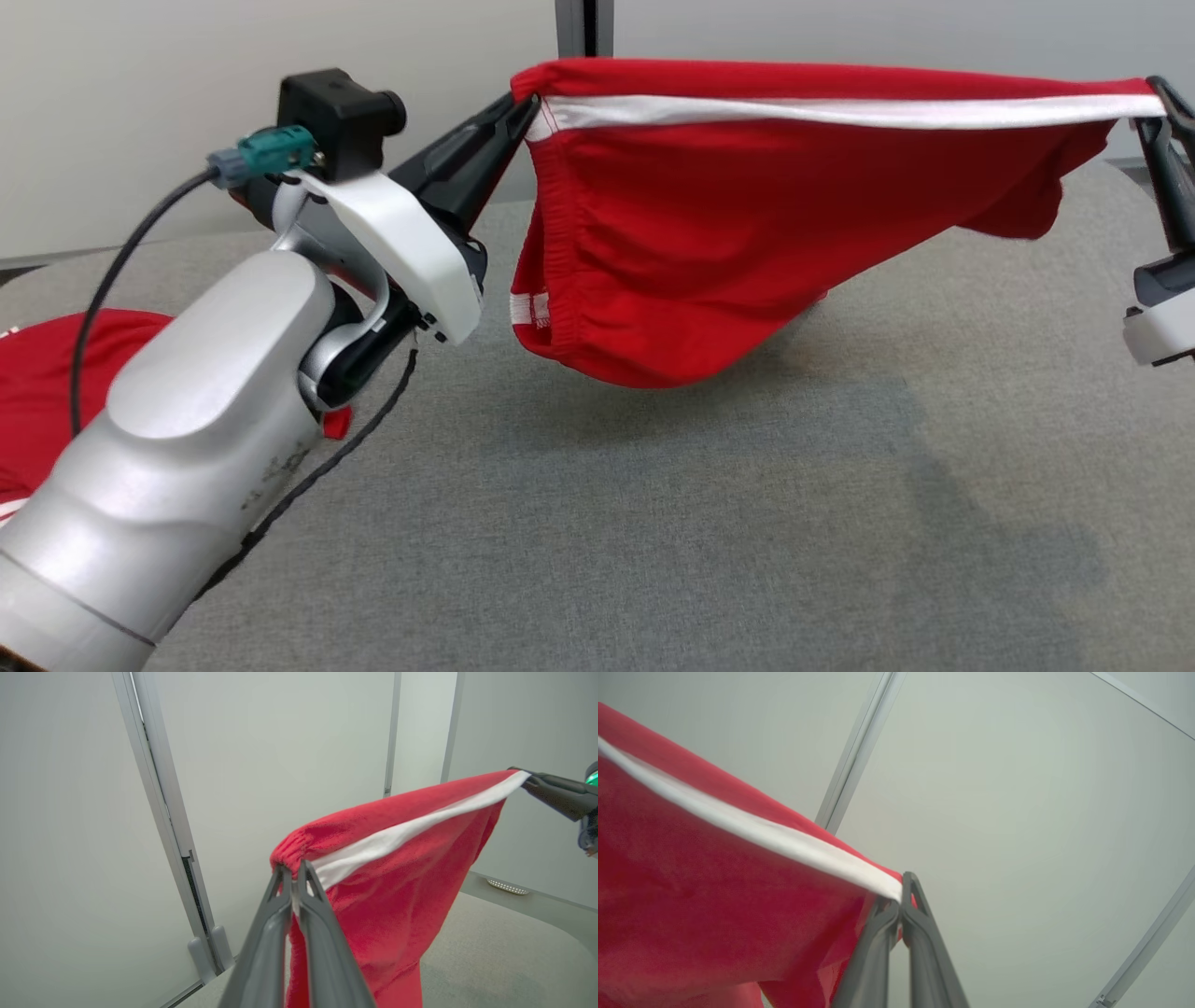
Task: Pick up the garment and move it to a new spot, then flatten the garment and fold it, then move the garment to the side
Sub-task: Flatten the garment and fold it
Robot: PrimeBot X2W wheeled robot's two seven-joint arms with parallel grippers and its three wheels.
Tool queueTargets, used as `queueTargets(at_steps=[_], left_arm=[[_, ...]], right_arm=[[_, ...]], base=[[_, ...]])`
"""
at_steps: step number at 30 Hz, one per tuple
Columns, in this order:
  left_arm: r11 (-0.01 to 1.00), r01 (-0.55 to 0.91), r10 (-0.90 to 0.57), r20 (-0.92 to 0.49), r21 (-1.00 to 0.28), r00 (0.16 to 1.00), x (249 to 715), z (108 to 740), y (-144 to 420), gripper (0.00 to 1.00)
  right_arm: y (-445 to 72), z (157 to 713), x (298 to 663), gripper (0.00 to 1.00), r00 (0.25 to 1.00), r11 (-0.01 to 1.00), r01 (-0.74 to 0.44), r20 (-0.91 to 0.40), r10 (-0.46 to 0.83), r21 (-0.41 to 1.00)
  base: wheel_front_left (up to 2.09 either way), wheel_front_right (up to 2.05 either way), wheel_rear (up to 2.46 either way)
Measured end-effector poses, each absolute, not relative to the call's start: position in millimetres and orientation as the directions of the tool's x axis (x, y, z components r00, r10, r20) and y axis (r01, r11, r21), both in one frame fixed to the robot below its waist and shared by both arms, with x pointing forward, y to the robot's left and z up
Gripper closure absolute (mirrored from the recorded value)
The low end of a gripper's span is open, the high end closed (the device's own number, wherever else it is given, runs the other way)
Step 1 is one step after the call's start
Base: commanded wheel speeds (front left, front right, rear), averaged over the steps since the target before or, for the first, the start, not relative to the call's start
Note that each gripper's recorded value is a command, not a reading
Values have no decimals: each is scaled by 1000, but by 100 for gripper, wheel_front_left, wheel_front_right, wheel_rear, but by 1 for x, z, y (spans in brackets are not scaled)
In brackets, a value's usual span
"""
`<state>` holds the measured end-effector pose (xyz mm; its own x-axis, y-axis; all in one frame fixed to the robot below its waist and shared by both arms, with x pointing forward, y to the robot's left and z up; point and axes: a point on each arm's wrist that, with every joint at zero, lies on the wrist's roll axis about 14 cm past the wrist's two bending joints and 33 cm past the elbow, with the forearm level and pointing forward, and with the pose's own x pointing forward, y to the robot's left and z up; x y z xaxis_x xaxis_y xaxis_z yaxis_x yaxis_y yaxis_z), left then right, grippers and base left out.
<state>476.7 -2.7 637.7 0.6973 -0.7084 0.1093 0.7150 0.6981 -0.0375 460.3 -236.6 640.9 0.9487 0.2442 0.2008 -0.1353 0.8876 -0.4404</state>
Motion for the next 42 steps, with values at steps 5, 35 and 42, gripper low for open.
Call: queueTargets(at_steps=[5,35,42], left_arm=[[725,688,-674,180,-27,717,459,692,22,100],[801,539,-515,158,-262,842,579,694,75,100],[858,444,-398,212,-258,893,656,664,87,100]], right_arm=[[-225,684,454,100,923,893,-125,281,265,-432],[-190,705,589,100,927,784,-177,168,336,-595],[-189,684,660,100,928,774,-118,208,308,-623]], base=[[0,0,0],[0,0,0],[0,0,0]])
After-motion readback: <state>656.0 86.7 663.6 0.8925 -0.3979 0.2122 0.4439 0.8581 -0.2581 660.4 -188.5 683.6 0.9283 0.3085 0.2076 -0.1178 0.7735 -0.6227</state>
